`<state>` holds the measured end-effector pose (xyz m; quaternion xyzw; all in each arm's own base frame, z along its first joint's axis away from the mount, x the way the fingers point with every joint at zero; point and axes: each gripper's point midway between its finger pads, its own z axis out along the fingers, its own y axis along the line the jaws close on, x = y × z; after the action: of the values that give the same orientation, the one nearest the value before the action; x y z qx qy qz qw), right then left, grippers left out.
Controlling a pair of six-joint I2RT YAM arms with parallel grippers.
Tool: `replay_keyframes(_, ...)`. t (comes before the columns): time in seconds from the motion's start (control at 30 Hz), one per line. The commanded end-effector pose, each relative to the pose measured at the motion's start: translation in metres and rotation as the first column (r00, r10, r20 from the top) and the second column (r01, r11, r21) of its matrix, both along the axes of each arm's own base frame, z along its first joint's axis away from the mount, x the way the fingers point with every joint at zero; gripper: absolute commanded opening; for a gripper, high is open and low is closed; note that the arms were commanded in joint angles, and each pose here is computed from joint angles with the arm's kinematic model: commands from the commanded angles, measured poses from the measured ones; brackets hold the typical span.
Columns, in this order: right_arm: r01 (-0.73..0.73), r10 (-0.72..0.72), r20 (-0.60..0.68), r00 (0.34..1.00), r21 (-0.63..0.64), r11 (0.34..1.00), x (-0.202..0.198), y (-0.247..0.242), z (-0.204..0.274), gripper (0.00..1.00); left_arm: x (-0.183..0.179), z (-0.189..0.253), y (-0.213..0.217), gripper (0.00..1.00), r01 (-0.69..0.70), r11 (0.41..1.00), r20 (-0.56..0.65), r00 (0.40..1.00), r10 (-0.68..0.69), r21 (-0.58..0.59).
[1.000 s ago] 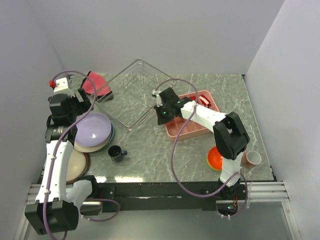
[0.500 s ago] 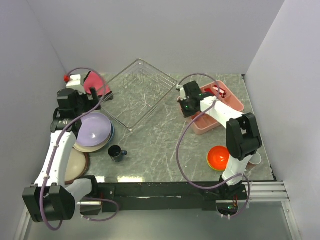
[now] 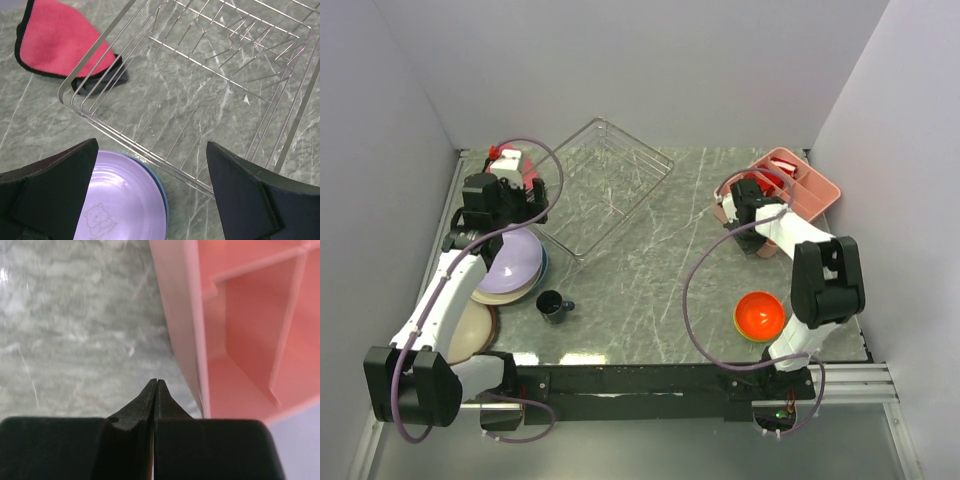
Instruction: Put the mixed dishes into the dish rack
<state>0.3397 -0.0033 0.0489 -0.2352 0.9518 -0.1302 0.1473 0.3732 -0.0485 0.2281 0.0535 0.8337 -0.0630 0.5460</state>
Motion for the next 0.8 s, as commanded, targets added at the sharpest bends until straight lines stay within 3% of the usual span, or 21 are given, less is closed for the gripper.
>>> replay_keyframes(0.0,-0.033,0.040,0.115,0.993,-0.067,0.997,0.008,-0.009,0.043,0.00,0.008,0.002,-0.012,0.97,0.062,0.998,0.037,0.997,-0.062,0.006)
replay_keyframes(0.07,-0.060,0.054,0.158,0.986,0.034,0.998,0.014,0.009,0.063,0.00,0.006,-0.009,-0.020,0.97,0.126,0.991,0.002,0.992,-0.126,0.037)
replay_keyframes(0.1,-0.107,0.077,0.225,0.971,0.126,0.986,0.030,0.029,0.096,0.00,0.008,-0.019,-0.025,0.99,0.153,0.987,-0.035,0.988,-0.152,0.047)
replay_keyframes(0.13,-0.137,0.091,0.223,0.971,0.199,0.970,0.029,0.046,0.110,0.13,0.011,-0.015,-0.031,0.99,0.175,0.983,-0.038,0.984,-0.173,0.056)
replay_keyframes(0.17,-0.179,0.070,0.297,0.952,0.356,0.917,0.044,0.081,0.149,0.51,0.013,-0.018,-0.031,0.99,0.172,0.983,-0.063,0.984,-0.169,0.058)
replay_keyframes(0.2,-0.174,0.044,0.302,0.952,0.421,0.890,0.051,0.097,0.158,0.68,0.019,-0.028,-0.027,0.97,0.142,0.988,-0.104,0.985,-0.135,0.064)
replay_keyframes(0.27,-0.139,-0.074,0.330,0.941,0.577,0.805,0.065,0.142,0.196,0.93,0.032,-0.020,-0.019,0.97,0.076,0.995,-0.093,0.993,-0.070,0.069)
replay_keyframes(0.3,-0.129,-0.095,0.315,0.944,0.619,0.775,0.068,0.158,0.199,0.96,0.040,-0.024,-0.014,0.97,0.044,0.996,-0.100,0.994,-0.036,0.082)
replay_keyframes(0.37,-0.135,-0.099,0.284,0.954,0.699,0.702,0.066,0.206,0.206,0.99,0.057,-0.009,-0.002,0.97,0.001,0.997,-0.074,0.997,0.005,0.082)
replay_keyframes(0.43,-0.083,-0.132,0.230,0.964,0.734,0.674,0.067,0.233,0.199,0.99,0.080,-0.001,0.018,0.97,-0.065,0.995,-0.072,0.995,0.071,0.080)
replay_keyframes(0.47,-0.072,-0.137,0.215,0.967,0.747,0.661,0.063,0.250,0.199,0.94,0.087,0.000,0.024,0.99,-0.081,0.993,-0.080,0.993,0.087,0.083)
replay_keyframes(0.5,-0.022,-0.180,0.188,0.966,0.749,0.663,0.069,0.254,0.189,0.91,0.099,-0.022,0.033,0.99,-0.115,0.991,-0.152,0.981,0.124,0.068)
replay_keyframes(0.53,0.032,-0.224,0.145,0.964,0.771,0.636,0.070,0.260,0.186,0.87,0.108,-0.009,0.036,0.97,-0.120,0.990,-0.177,0.975,0.132,0.073)
replay_keyframes(0.67,0.076,-0.229,0.086,0.970,0.783,0.617,0.078,0.272,0.168,0.86,0.142,-0.042,0.038,0.97,-0.103,0.993,-0.327,0.938,0.116,0.057)
replay_keyframes(0.77,0.086,-0.228,0.077,0.971,0.773,0.628,0.082,0.273,0.157,0.87,0.159,-0.038,0.049,0.97,-0.121,0.991,-0.303,0.944,0.131,0.053)
